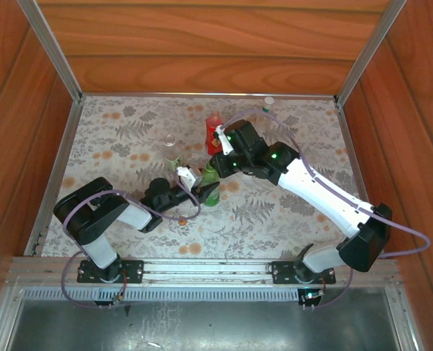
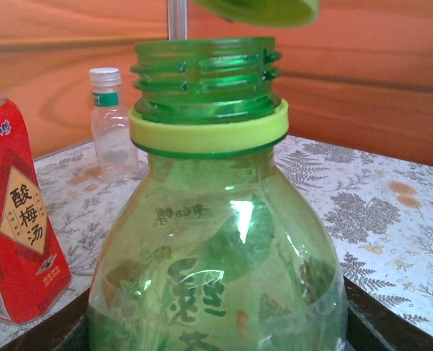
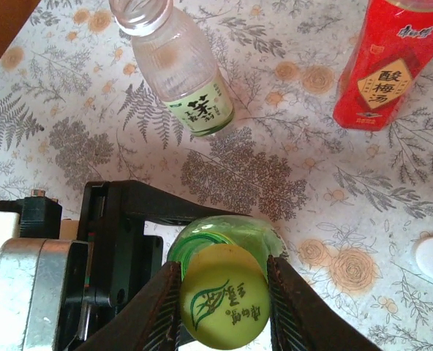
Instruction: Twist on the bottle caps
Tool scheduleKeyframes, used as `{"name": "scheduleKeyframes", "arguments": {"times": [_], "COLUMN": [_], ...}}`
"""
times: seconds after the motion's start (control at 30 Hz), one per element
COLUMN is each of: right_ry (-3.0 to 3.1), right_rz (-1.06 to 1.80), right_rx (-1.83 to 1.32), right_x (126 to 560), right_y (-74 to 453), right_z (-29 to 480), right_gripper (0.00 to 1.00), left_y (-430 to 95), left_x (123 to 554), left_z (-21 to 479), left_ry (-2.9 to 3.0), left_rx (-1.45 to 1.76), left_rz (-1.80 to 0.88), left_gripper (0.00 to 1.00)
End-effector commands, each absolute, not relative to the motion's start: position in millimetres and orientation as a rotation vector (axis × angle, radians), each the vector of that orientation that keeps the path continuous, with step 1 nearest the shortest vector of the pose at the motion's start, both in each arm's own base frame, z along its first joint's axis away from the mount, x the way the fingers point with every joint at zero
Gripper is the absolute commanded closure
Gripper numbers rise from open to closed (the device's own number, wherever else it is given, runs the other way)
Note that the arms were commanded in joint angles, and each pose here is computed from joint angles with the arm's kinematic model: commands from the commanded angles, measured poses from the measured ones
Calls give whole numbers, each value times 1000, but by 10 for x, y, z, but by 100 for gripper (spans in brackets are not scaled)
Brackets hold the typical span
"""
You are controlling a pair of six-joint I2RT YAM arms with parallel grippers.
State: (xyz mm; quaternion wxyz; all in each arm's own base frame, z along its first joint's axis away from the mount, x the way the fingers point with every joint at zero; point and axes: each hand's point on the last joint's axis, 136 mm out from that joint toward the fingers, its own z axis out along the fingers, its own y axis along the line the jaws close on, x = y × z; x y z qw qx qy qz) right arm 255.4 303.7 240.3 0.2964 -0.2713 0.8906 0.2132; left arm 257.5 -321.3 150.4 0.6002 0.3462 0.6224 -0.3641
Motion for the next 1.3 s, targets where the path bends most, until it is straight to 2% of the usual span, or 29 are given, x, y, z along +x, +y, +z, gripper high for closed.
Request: {"name": "scheduleKeyframes", "arguments": {"times": [0.0,0.6,1.27], "right_ry": [2365,2405,2593], "right_rz": [575,562,339], "right_rx": [-773,-879,-1043], "right_x": [2509,2451,2300], "right_y": [3092,3177,3048], "right_z": [2429,2247,1935], "right_gripper": [67,68,67], "left_y": [-3254,-3267,-3257], "left_x": [2584,2556,2536], "left_z": [1598,1594,1580], "left_ry": [1397,1389,1388], "left_rx": [813,830,839], "left_rz": [-861,-868,-865], "left_gripper": [41,41,41]}}
